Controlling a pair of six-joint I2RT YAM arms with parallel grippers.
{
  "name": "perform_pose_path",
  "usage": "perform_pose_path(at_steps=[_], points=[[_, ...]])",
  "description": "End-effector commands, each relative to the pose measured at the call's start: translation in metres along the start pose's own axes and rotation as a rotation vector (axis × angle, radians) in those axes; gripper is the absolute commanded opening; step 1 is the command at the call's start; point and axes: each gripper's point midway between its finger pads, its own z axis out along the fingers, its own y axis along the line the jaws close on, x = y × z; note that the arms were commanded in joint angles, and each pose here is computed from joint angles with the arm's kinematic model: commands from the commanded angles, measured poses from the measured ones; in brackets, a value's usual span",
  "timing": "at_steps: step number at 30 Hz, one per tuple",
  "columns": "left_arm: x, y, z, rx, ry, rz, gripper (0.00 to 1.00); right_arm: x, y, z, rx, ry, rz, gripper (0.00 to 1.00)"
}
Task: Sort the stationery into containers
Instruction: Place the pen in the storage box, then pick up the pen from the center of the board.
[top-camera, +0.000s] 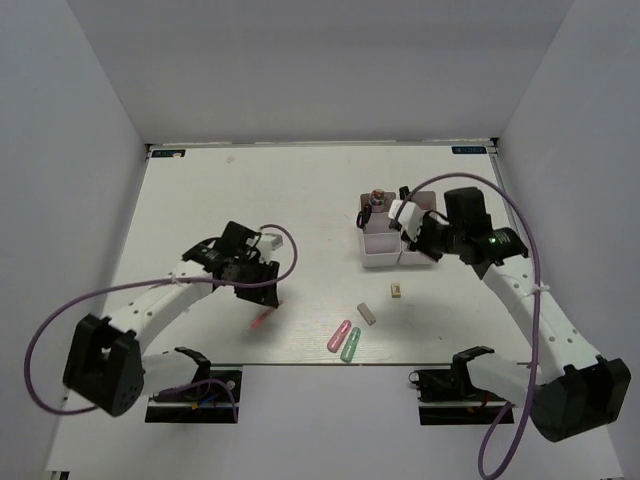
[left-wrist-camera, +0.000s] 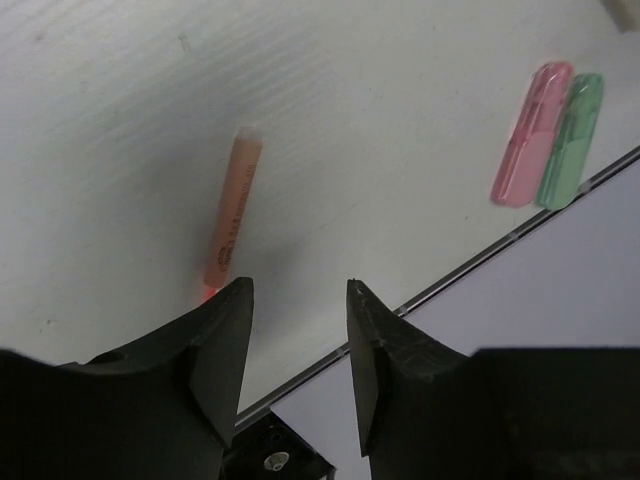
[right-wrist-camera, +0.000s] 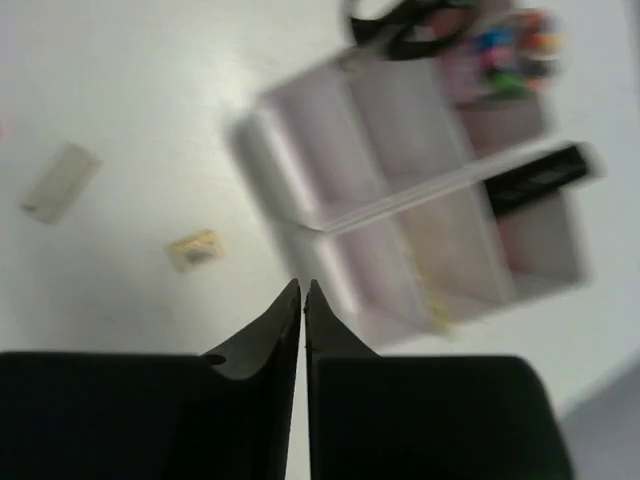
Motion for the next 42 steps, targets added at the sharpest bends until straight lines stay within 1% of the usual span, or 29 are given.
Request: perform_pose_path(at_steps=[1,2,3,5,6,8,10,11,14,17,18,22,27,30,31,34,35,37,38,39,40,41,42], points=[[0.006,-0.003,0.005,-0.050,0.102,0.126,0.53,-0.010,0.070,0.015,-0.239,-0.137,0.326,0.00],[0.004,-0.002,0.007,-0.081,0.114,0.162,0.56,-0.014,0.067,0.016,-0.221,-0.164,0.346,0.00],[0.006,0.004,0.014,-0.128,0.154,0.188,0.57,-0.008,0.076,0.020,-0.223,-0.179,0.348,0.00],[0.006,0.007,0.017,-0.161,0.181,0.218,0.58,-0.013,0.077,0.022,-0.218,-0.213,0.389,0.05],[0.006,0.009,0.021,-0.173,0.197,0.232,0.58,-0.008,0.083,0.023,-0.225,-0.210,0.400,0.06],[0.002,0.018,0.021,-0.228,0.206,0.250,0.58,-0.012,0.087,0.019,-0.236,-0.238,0.408,0.06],[0.004,0.023,0.025,-0.251,0.235,0.262,0.58,-0.008,0.091,0.020,-0.240,-0.230,0.414,0.06],[0.002,0.023,0.027,-0.249,0.227,0.265,0.60,-0.009,0.090,0.019,-0.236,-0.237,0.408,0.06],[-0.004,0.025,0.031,-0.260,0.239,0.267,0.60,-0.012,0.090,0.014,-0.229,-0.255,0.405,0.06],[-0.003,0.027,0.038,-0.261,0.266,0.261,0.60,-0.011,0.088,0.013,-0.224,-0.250,0.414,0.06],[-0.004,0.027,0.040,-0.251,0.277,0.289,0.60,-0.011,0.087,0.012,-0.220,-0.251,0.416,0.08],[0.002,0.027,0.049,-0.232,0.310,0.280,0.60,-0.010,0.082,0.009,-0.194,-0.250,0.424,0.08],[0.005,0.026,0.055,-0.239,0.327,0.290,0.57,-0.007,0.076,0.007,-0.166,-0.248,0.430,0.08],[0.012,0.034,0.061,-0.284,0.363,0.295,0.48,-0.008,0.073,0.005,-0.153,-0.249,0.434,0.08],[0.012,0.035,0.062,-0.293,0.363,0.297,0.39,-0.007,0.073,0.006,-0.154,-0.246,0.437,0.08],[0.016,0.036,0.063,-0.314,0.390,0.319,0.21,-0.008,0.070,0.003,-0.137,-0.252,0.438,0.06],[0.016,0.040,0.063,-0.340,0.393,0.330,0.11,-0.006,0.069,0.003,-0.134,-0.248,0.443,0.06],[0.020,0.043,0.063,-0.371,0.412,0.350,0.00,-0.009,0.070,0.001,-0.136,-0.254,0.440,0.02],[0.022,0.044,0.063,-0.382,0.421,0.357,0.00,-0.007,0.067,0.000,-0.124,-0.250,0.452,0.01],[0.020,0.043,0.062,-0.398,0.407,0.326,0.00,-0.007,0.065,-0.001,-0.115,-0.249,0.453,0.00],[0.018,0.041,0.060,-0.398,0.407,0.324,0.00,-0.006,0.063,-0.001,-0.106,-0.243,0.470,0.00],[0.009,0.035,0.054,-0.395,0.366,0.314,0.00,-0.005,0.055,-0.002,-0.067,-0.231,0.475,0.00],[-0.004,0.028,0.050,-0.388,0.328,0.313,0.00,0.006,0.046,-0.001,0.001,-0.180,0.489,0.05]])
